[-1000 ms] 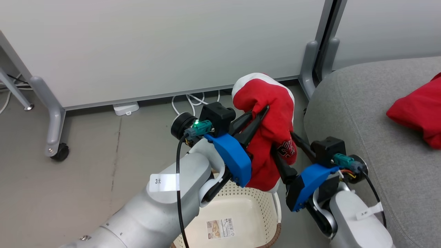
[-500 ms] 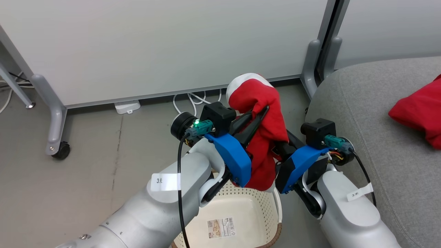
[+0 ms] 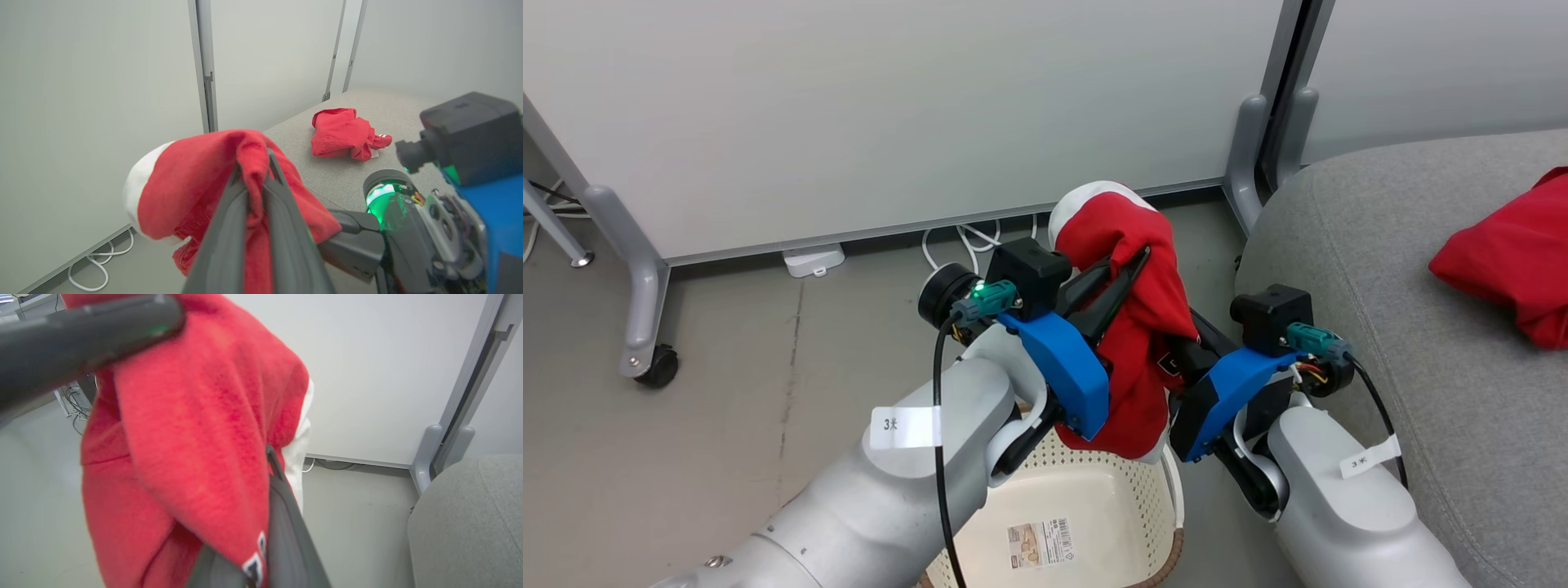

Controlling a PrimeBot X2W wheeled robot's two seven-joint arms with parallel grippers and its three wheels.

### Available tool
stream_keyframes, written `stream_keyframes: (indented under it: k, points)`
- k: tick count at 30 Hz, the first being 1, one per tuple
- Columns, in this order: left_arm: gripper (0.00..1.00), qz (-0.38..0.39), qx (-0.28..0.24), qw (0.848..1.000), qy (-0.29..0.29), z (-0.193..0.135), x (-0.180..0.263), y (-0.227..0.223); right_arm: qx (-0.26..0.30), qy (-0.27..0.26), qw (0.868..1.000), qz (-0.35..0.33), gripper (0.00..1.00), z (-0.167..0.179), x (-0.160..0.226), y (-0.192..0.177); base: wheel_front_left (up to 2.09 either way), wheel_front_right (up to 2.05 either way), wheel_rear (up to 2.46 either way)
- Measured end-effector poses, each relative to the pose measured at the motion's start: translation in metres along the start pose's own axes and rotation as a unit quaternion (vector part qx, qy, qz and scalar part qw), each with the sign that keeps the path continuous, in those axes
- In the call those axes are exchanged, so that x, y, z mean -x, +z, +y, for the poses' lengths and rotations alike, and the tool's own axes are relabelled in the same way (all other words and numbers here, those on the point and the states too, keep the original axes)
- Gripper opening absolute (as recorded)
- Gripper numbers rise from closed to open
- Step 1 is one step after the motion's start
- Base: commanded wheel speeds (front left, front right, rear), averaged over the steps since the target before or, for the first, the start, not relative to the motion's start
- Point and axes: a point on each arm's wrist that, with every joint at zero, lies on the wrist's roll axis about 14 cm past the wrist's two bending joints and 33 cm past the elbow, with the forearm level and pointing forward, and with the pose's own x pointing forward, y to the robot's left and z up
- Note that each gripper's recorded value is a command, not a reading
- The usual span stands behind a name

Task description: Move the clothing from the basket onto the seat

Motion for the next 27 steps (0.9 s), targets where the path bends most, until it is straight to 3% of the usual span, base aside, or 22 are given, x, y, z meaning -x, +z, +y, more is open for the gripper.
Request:
stream_keyframes:
  k: [25, 26, 27]
  points:
    - [0.00, 0.006, -0.001, 1.000, 0.007, 0.0032, 0.0026, -0.0033, -0.010, -0.001, 1.000, -0.002, 0.00, -0.0001, 0.0006, 0.0001, 0.00, 0.00, 0.00]
    - [0.27, 0.005, 0.000, 1.000, 0.007, 0.0033, 0.0025, -0.0027, -0.010, -0.001, 1.000, -0.003, 0.00, -0.0003, 0.0005, 0.0004, 0.00, 0.00, 0.00]
    - [0.96, 0.004, 0.000, 1.000, 0.007, 0.0030, 0.0024, -0.0020, -0.010, -0.001, 1.000, -0.003, 0.00, -0.0004, 0.0004, 0.0004, 0.00, 0.00, 0.00]
